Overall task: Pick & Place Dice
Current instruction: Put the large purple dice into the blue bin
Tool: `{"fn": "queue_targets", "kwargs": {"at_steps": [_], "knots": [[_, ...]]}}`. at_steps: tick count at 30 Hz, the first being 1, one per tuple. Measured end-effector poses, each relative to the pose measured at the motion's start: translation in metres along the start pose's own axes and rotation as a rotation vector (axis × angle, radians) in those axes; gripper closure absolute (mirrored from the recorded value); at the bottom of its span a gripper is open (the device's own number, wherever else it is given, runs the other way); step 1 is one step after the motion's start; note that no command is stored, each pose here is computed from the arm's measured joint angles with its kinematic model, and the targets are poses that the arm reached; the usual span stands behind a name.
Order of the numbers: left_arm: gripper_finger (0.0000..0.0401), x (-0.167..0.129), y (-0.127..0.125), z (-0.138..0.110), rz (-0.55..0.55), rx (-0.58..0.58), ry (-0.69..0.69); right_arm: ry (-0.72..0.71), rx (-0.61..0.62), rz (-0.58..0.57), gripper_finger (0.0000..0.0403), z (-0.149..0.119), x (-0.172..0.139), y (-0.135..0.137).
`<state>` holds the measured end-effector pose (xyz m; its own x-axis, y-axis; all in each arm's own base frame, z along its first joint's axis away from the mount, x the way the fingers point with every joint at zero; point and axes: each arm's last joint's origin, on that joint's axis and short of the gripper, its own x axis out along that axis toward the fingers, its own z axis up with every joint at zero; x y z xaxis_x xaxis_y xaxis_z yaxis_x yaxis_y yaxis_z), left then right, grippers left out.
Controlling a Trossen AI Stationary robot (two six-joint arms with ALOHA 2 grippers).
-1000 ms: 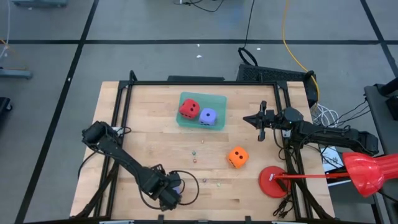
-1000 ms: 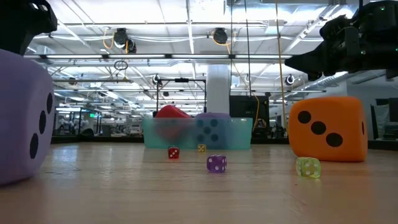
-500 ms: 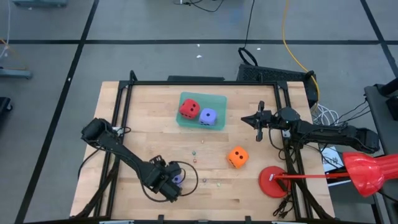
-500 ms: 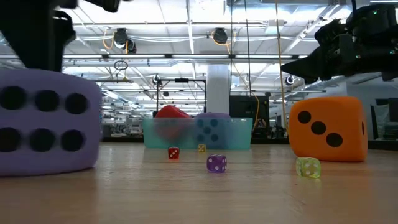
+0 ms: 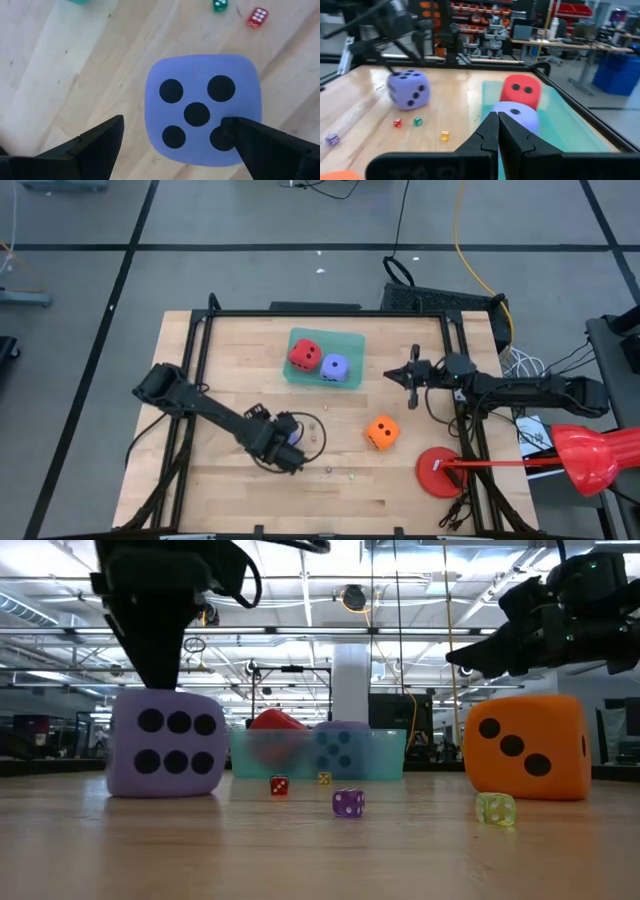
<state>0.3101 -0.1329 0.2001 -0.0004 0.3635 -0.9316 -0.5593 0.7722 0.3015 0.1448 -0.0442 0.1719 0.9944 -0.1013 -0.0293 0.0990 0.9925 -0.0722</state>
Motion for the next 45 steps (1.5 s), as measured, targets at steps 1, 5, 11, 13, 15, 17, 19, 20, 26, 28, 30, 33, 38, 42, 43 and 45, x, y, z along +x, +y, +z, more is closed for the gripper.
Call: {"fn": "queue_targets", "kwargs": {"at_steps": [1,5,11,13,15,17,19,20,26,28,30,33,38,42,43,45], "knots": [[0.0034,0.0,0.001,0.003,-0.002,-0.003,-0.004,-0.001,-0.012,0.012,0.0403,0.0,0.001,0.002],[0.0034,-0.01,0.001,0.014,-0.01,0.025,-0.048,-0.025,-0.058,0.057,0.0403,0.001,0.005,0.008],[0.0034,-0.039,0.002,0.019,0.027,0.052,-0.153,-0.034,-0.072,0.037,0.0403,0.001,0.007,0.009],[0.0034,-0.045,0.003,0.017,0.04,0.066,-0.15,-0.024,-0.07,0.038,0.0403,0.0,0.007,0.009],[0.0034,-0.049,0.004,0.014,0.07,0.065,-0.163,-0.017,-0.069,0.04,0.0403,-0.001,0.008,0.009],[0.0034,-0.053,0.008,0.01,0.131,0.054,-0.194,-0.006,-0.067,0.044,0.0403,-0.002,0.009,0.01],[0.0034,-0.057,0.011,0.002,0.182,0.069,-0.2,0.021,-0.062,0.049,0.0403,-0.002,0.011,0.009],[0.0035,-0.058,0.01,-0.003,0.192,0.075,-0.205,0.035,-0.059,0.055,0.0403,-0.002,0.013,0.009],[0.01,-0.061,0.025,-0.031,0.177,0.03,-0.231,0.098,-0.053,0.14,0.0403,0.005,0.031,0.016],[0.0143,-0.058,0.033,-0.044,0.161,-0.024,-0.263,0.102,-0.064,0.173,0.0403,0.008,0.038,0.021],[0.0192,-0.057,0.037,-0.057,0.08,-0.064,-0.319,0.11,-0.077,0.208,0.0403,0.01,0.045,0.027],[0.0274,-0.053,0.037,-0.079,-0.084,-0.081,-0.415,0.13,-0.087,0.26,0.0403,0.011,0.057,0.036],[0.0388,-0.027,0.019,-0.101,-0.28,-0.053,-0.516,0.139,-0.138,0.331,0.0403,0.007,0.081,0.053],[0.0383,0.0,0.015,-0.102,-0.31,-0.073,-0.539,0.136,-0.142,0.37,0.0403,0.003,0.103,0.065],[0.0383,0.007,0.013,-0.102,-0.316,-0.063,-0.548,0.145,-0.143,0.38,0.0403,0.001,0.109,0.069],[0.0392,0.016,0.01,-0.104,-0.342,-0.018,-0.582,0.176,-0.149,0.375,0.0403,-0.004,0.118,0.075]]}}
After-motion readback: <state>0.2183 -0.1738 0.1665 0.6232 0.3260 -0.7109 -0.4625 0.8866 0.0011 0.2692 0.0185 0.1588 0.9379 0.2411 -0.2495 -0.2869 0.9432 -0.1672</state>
